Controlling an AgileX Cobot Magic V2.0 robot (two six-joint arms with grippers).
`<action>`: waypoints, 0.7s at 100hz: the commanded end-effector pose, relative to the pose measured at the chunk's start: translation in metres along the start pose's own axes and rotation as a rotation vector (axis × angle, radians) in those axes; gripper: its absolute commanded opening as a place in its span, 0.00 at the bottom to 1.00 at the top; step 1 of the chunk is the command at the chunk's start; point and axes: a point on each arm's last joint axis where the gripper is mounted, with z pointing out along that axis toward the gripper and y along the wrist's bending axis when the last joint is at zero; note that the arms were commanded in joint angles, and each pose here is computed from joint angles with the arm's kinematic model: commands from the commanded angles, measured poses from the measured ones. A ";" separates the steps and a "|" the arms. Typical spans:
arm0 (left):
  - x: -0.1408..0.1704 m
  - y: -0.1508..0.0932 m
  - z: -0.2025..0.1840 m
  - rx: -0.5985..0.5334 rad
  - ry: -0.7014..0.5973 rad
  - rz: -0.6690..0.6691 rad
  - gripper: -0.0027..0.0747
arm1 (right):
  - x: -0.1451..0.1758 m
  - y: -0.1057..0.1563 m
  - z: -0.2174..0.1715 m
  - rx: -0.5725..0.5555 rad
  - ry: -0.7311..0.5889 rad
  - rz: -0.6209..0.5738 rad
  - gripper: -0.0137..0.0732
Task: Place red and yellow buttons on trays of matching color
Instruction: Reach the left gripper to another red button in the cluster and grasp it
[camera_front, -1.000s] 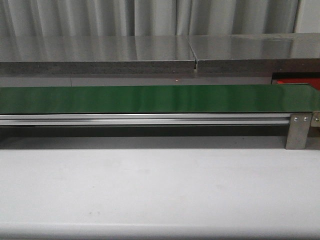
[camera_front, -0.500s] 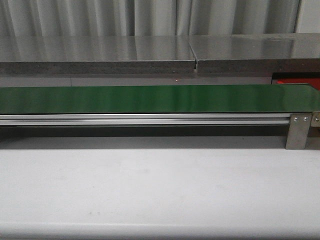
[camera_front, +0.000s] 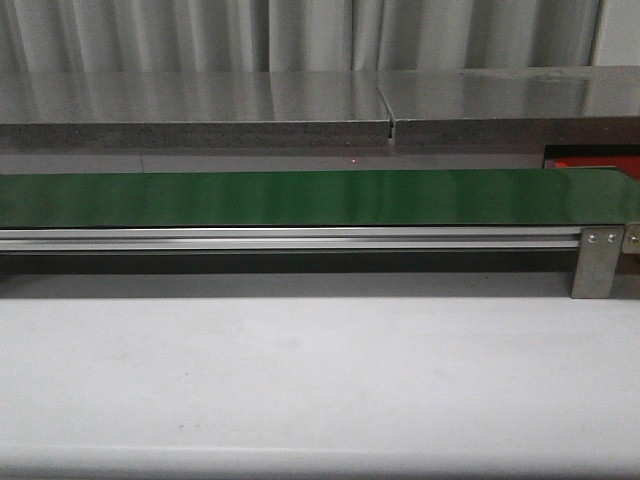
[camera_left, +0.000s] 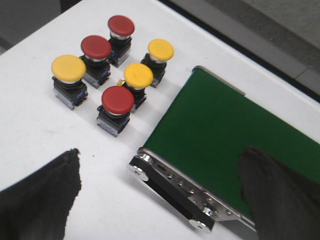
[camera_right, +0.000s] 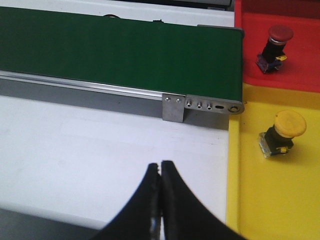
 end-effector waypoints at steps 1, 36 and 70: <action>-0.021 0.001 0.011 0.000 -0.044 -0.033 0.80 | -0.013 0.000 -0.005 0.013 -0.095 0.000 0.08; -0.044 0.008 0.091 -0.010 0.077 -0.037 0.80 | -0.013 0.000 -0.005 0.013 -0.095 0.000 0.08; -0.048 0.014 0.133 -0.021 0.167 -0.008 0.80 | -0.013 0.000 -0.005 0.013 -0.095 0.000 0.08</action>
